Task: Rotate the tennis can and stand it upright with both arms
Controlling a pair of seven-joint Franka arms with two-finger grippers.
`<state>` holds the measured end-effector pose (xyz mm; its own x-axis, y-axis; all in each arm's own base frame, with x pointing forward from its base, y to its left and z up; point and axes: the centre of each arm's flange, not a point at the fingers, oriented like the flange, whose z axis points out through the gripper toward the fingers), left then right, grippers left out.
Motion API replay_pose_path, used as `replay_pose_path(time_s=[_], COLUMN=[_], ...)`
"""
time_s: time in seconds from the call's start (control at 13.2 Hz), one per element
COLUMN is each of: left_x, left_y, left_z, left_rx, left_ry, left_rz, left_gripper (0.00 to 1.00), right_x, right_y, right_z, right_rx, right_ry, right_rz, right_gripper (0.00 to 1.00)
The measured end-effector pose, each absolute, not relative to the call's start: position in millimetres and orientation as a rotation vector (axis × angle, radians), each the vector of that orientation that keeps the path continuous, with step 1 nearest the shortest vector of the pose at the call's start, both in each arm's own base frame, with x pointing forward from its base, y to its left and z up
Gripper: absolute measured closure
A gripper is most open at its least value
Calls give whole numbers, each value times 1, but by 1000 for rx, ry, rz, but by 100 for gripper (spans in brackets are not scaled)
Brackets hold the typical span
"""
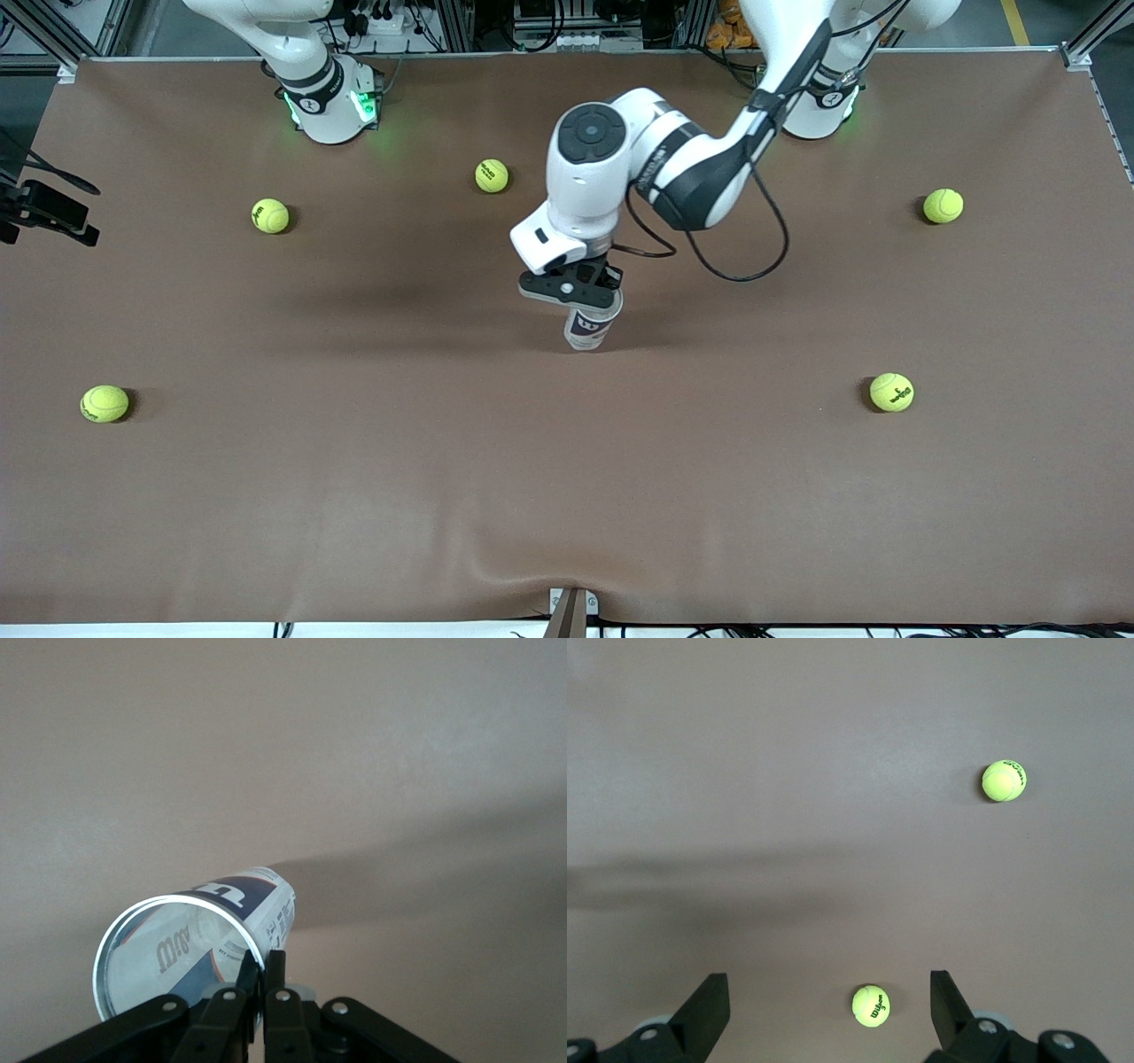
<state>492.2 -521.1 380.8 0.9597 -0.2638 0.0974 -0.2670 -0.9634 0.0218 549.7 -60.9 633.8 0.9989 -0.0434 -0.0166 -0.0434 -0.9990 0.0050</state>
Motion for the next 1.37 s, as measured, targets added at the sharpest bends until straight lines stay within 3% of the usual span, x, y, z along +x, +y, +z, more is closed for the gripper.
replay_pose_path(time_s=[0.15, 0.38, 0.68, 0.76, 1.06, 1.37], left_x=[490, 493, 506, 514, 561, 589], left_y=[-524, -524, -506, -488, -355, -216], left_z=[372, 377, 427, 452, 563, 617], left_rx=[3090, 3086, 3074, 3087, 3128, 3175], left_ry=[-442, -437, -384, -339, -56, 134], left_rz=[147, 163, 242, 259, 331, 324], left_gripper=[80, 45, 5, 0, 0, 0], right_x=[550, 550, 550, 550, 550, 550], right_y=[-61, -60, -60, -60, -59, -57], right_z=[634, 634, 634, 634, 634, 633], right_rx=[3136, 3136, 3136, 3136, 3136, 3137], right_ry=[-68, -67, -65, -65, -62, -56], right_rz=[-26, -26, -26, -26, -27, -28], right_gripper=[0, 0, 0, 0, 0, 0])
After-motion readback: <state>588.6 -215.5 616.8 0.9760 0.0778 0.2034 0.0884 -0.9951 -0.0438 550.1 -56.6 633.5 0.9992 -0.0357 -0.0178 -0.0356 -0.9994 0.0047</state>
